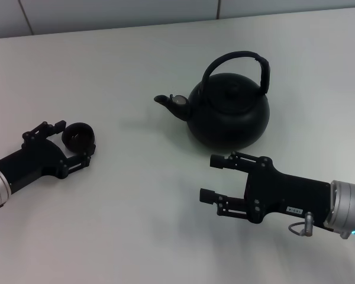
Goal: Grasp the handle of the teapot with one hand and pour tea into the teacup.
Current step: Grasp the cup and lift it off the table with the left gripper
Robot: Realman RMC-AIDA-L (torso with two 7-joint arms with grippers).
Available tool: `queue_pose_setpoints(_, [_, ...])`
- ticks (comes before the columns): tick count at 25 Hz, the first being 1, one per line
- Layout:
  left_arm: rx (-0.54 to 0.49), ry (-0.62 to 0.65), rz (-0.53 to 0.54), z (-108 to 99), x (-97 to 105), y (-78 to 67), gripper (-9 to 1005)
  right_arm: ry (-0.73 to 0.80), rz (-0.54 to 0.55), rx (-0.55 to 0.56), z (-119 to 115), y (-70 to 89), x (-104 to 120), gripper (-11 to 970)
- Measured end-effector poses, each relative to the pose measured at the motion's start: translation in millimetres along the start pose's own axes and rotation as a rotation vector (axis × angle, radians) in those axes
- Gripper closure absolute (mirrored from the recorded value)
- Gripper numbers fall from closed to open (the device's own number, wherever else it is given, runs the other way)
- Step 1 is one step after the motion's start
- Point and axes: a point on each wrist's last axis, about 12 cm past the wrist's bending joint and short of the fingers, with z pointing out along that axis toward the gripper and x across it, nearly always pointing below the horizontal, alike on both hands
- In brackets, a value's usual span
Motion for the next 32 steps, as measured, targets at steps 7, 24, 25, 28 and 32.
queue_pose_setpoints(7, [0.02,0.008,0.004,2.1,-0.3,-2.6,168,-0.005,-0.001,0.004,0.4,-1.2,-1.1,222])
queue_pose_setpoints(24, [0.067,-0.056,0.012,-0.4,-6.7,-8.0,302,-0.003,-0.003,0.009,-1.4,-2.2,-1.3,222])
queue_pose_setpoints(25, [0.071,-0.061,0.011,-0.6,-7.1,-8.6,302,-0.002,-0.001,0.01,-1.8,-1.9,-0.9,222])
queue_pose_setpoints(28, [0.105,-0.094,0.007,-1.4,-10.2,-13.1,301,-0.001,0.003,0.012,-2.8,-0.5,0.6,221])
queue_pose_setpoints(32, [0.148,-0.117,0.01,-1.9,-12.5,-19.0,301,-0.001,0.007,0.015,-3.4,1.5,2.4,221])
